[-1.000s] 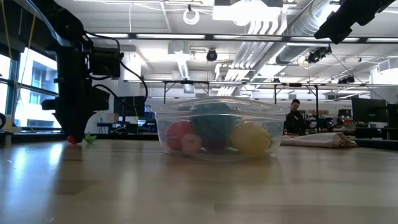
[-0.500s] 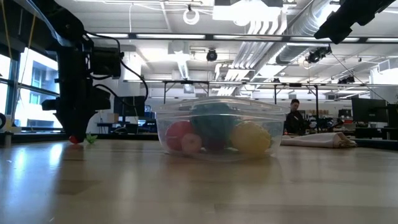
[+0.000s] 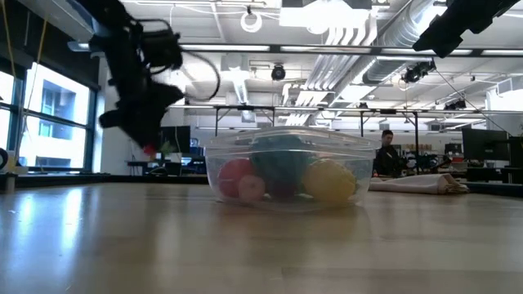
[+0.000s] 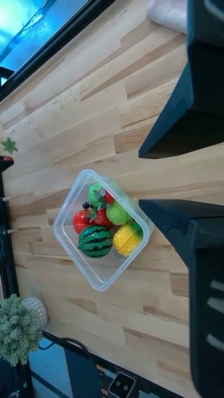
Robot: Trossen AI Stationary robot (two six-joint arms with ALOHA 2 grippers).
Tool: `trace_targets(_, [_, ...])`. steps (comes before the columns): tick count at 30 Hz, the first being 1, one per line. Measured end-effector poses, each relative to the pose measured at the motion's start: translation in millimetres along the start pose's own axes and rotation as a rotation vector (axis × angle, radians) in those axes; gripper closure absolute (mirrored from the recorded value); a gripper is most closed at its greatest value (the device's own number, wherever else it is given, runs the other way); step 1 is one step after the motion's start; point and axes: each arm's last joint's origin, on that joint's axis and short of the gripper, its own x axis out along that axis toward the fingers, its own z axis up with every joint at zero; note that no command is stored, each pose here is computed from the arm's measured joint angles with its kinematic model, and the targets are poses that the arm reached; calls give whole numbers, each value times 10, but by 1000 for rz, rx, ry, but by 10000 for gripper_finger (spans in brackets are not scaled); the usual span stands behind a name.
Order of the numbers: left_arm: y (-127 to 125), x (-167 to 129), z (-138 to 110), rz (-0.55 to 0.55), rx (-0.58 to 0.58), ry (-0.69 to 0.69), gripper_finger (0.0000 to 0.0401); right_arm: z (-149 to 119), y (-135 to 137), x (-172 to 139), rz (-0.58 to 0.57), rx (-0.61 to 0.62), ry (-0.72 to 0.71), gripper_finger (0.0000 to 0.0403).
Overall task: Pick and placing Produce into tupperware
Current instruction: Put the red cherry into the transparent container
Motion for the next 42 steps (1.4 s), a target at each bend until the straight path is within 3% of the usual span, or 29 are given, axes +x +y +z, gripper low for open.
trace_targets(9, [-713, -618, 402, -383, 249, -310, 303, 1, 0, -1, 0, 1, 0, 297])
trace_targets(14, [-1050, -966, 474, -593, 390, -476, 304, 0, 0, 0, 0, 1, 0, 297])
trace_targets(17, [-1150, -1044, 455, -649, 421, -522, 304, 0, 0, 0, 0, 0, 0, 297])
trace_targets(21, [-1281, -968, 388, -660, 497, -508, 304, 0, 0, 0, 0, 0, 0, 297])
trace_targets(27, [-1615, -544, 322, -702, 594, -435, 304, 1, 0, -1, -1, 0, -1, 297])
trace_targets(32, [-1772, -145, 198, -630, 682, -305, 304, 0, 0, 0, 0, 0, 0, 297])
trace_targets(42, [-1912, 201, 99, -510, 836, -220, 304, 1, 0, 0, 0, 1, 0, 297])
